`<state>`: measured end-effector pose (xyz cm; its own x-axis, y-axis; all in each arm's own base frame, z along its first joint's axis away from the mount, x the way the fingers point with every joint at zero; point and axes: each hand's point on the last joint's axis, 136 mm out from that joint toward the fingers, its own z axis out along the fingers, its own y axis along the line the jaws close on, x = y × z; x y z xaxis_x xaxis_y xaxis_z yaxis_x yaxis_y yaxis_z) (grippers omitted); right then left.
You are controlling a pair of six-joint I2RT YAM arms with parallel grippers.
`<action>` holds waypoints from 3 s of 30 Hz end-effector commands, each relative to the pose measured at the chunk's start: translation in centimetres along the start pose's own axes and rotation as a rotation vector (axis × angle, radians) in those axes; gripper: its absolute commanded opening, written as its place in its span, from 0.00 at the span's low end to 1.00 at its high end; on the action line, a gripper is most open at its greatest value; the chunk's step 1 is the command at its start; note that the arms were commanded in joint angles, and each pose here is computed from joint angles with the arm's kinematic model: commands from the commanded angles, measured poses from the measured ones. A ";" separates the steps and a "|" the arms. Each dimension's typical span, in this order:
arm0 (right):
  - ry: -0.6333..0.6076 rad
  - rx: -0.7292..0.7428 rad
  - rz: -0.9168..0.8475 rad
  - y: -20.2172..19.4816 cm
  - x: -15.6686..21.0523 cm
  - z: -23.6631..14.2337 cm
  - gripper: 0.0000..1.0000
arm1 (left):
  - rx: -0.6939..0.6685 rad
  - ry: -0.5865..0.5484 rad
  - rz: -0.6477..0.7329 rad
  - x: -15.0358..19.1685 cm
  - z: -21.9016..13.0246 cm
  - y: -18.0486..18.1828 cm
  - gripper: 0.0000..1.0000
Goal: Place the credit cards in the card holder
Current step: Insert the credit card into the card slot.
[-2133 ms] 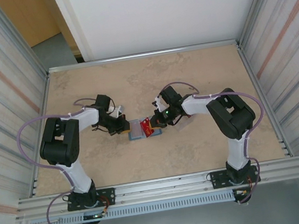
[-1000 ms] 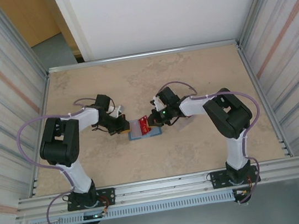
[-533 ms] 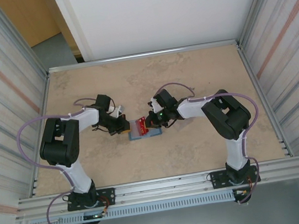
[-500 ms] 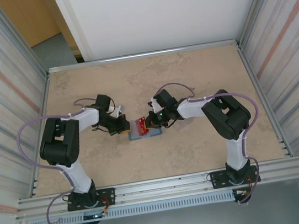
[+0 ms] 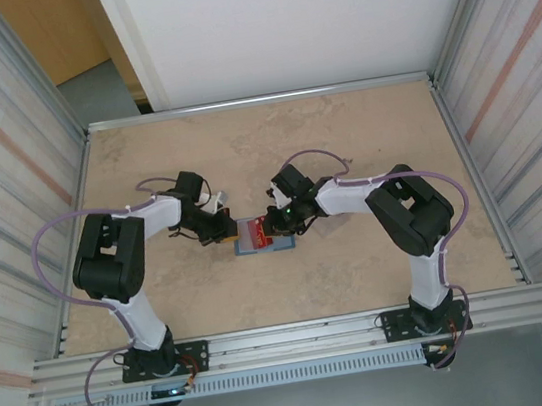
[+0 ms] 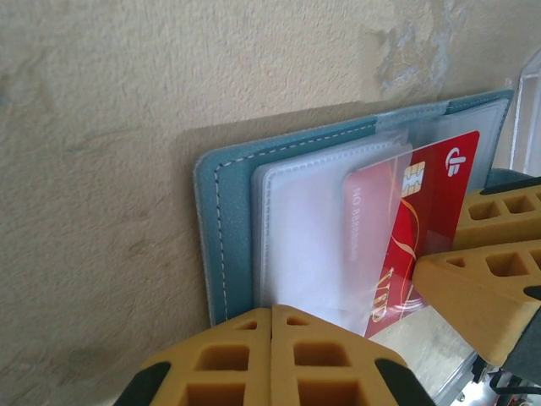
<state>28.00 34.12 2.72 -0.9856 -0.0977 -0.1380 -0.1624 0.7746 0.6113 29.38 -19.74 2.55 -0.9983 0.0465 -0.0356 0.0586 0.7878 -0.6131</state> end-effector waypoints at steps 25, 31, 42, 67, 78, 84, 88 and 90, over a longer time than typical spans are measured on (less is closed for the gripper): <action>0.053 0.094 -0.070 1.5 0.6 0.3 0.26 | -0.017 -0.007 0.013 1.0 -0.1 -0.2 0.00; 0.060 0.096 -0.074 1.9 1.2 -0.4 0.29 | -0.015 -0.013 0.012 1.0 -0.1 -0.2 0.00; 0.055 0.098 -0.095 3.0 1.8 -0.3 0.30 | -0.002 -0.019 0.016 1.3 -0.1 -0.7 0.00; 0.068 0.128 -0.088 1.5 2.4 -2.2 0.00 | -0.028 -0.065 0.018 0.6 -1.7 -0.1 0.00; 0.103 0.123 -0.068 0.6 2.9 0.4 0.00 | -0.031 -0.005 -0.020 2.4 0.5 1.1 0.00; 0.103 0.122 -0.065 0.2 3.0 0.9 0.00 | -0.051 0.002 -0.016 3.0 0.8 1.7 0.00; 0.116 0.105 -0.065 0.7 3.0 1.3 0.00 | -0.053 0.010 -0.008 3.0 1.0 1.4 0.00; 0.111 0.098 -0.070 1.0 2.9 1.5 0.00 | -0.046 0.014 -0.013 3.1 1.0 1.2 0.00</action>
<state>25.48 34.67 2.20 -0.9720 -0.2105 -0.1042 -0.2339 0.8280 0.5096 27.31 -19.35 1.84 -0.9980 0.0382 -0.0507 0.0611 0.7966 -0.6015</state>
